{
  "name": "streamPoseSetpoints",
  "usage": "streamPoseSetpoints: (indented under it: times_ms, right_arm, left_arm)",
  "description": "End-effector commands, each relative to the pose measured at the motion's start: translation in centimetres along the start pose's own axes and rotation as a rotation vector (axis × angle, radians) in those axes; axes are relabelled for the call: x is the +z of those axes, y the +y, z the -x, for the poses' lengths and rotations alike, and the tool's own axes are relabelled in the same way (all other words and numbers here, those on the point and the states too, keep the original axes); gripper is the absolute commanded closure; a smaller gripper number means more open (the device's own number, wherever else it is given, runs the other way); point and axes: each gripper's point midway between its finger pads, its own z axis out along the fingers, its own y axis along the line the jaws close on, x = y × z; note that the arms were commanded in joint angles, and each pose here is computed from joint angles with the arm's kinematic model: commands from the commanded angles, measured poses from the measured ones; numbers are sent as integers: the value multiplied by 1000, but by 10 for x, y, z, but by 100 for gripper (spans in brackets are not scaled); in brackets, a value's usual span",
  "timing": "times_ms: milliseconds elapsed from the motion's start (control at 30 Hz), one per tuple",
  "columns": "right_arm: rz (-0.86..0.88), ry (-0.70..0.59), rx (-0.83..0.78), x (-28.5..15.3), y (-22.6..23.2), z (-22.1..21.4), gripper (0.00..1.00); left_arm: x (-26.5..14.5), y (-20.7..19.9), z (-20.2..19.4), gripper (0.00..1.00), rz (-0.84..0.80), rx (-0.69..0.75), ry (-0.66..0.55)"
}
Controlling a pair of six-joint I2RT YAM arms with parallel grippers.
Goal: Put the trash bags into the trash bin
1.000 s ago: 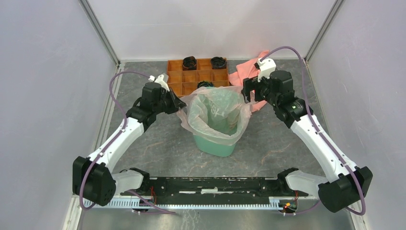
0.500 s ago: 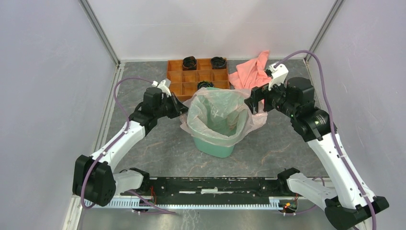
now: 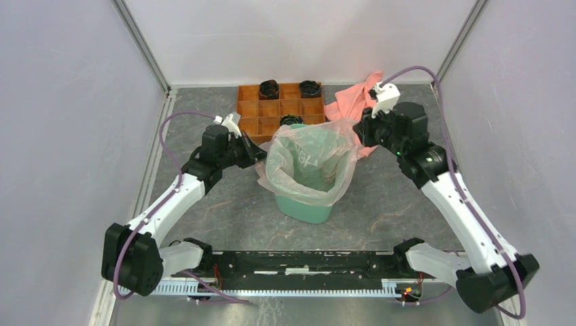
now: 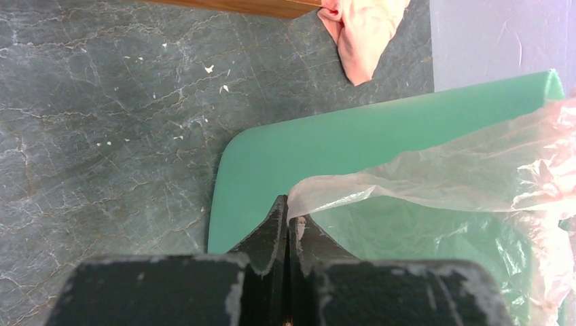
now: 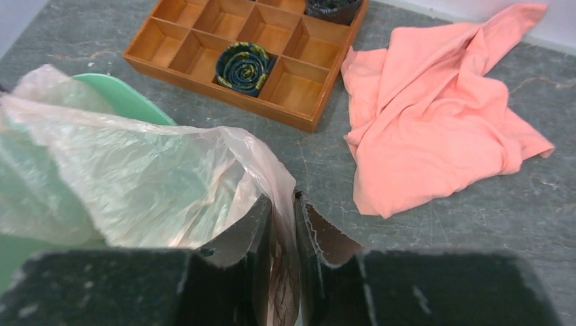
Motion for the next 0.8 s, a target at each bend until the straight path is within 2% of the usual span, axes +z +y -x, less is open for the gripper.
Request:
streamPoseSetpoints:
  times_ms: [0,167,500,600,767]
  right_arm:
    - [1,-47,-9,38,-6,5,77]
    - [-18,83,-10,66,-19,-47,76]
    - [-10,184,19,55,-23,-134,73]
    - [48,185,37,57,-13,-135,72]
    - [97,131,49,58,-3,-112,67]
  left_arm:
    - [9,5,2,98,9,-49,-7]
    - [18,9,-8,98,-16,-64,22]
    - [11,38,-40,98,42,-53,63]
    - [8,51,-57,98,67,-62,90]
    - [2,70,-89,98,84,-97,139]
